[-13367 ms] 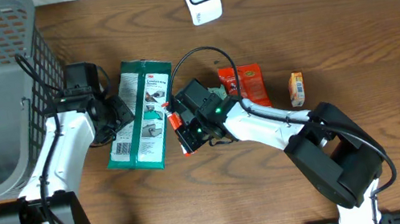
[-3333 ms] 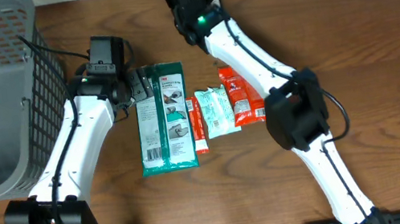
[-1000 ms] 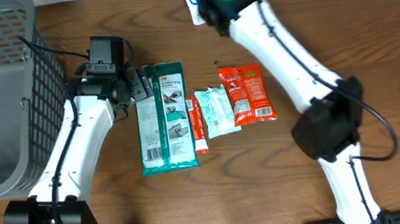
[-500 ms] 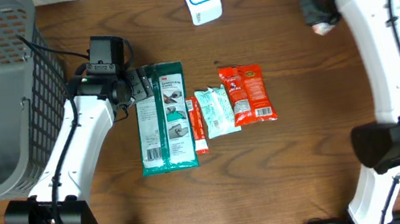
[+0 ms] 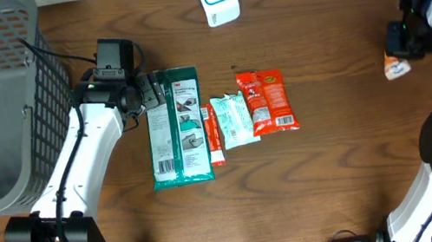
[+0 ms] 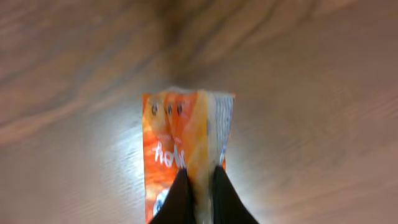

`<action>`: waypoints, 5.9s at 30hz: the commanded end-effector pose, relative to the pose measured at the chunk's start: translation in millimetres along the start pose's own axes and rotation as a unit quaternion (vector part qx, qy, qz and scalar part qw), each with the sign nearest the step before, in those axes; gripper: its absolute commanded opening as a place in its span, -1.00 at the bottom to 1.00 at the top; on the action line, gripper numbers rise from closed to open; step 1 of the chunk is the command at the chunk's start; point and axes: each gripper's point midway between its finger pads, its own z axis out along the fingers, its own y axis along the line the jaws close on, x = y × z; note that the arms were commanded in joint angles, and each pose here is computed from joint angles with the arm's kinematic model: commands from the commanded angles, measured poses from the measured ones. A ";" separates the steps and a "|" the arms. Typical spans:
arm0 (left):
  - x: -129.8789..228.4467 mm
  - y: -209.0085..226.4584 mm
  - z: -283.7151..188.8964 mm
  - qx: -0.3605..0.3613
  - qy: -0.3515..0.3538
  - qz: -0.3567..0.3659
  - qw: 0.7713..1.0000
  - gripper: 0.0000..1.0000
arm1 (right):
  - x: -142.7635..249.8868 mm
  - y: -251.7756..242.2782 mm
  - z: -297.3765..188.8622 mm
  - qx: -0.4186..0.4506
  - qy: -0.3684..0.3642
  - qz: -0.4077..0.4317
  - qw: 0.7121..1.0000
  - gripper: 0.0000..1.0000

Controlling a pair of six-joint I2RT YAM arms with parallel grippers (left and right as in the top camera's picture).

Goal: Scan the item barcode
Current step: 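Carry the orange packet right and lower it onto the table, then open the right gripper and withdraw it from the packet, then move the right gripper left over the red snack bag, then grasp the red snack bag's right edge and drag it rightward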

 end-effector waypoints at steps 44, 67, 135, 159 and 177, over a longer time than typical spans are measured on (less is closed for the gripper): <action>-6.0 -0.2 -4.6 -0.002 -0.011 0.005 1.000 0.68 | 29.2 47.8 35.9 -0.185 0.043 0.018 0.982 -0.98; -6.0 -0.2 -4.6 -0.002 -0.011 0.005 1.000 0.68 | 109.5 268.2 -7.2 -0.280 0.045 -0.230 0.931 0.71; -6.1 -0.2 -4.6 -0.002 -0.011 0.004 1.000 0.68 | 134.6 266.8 43.0 -0.451 0.033 -0.196 0.870 0.21; -6.1 -0.3 -4.6 -0.002 -0.011 0.003 1.000 0.68 | 103.8 155.8 11.5 -0.212 -0.075 -0.066 0.972 -0.98; -5.3 -1.9 -4.6 0.003 -0.009 0.003 1.000 0.68 | 141.5 172.7 50.7 -0.248 -0.044 -0.025 0.967 -0.10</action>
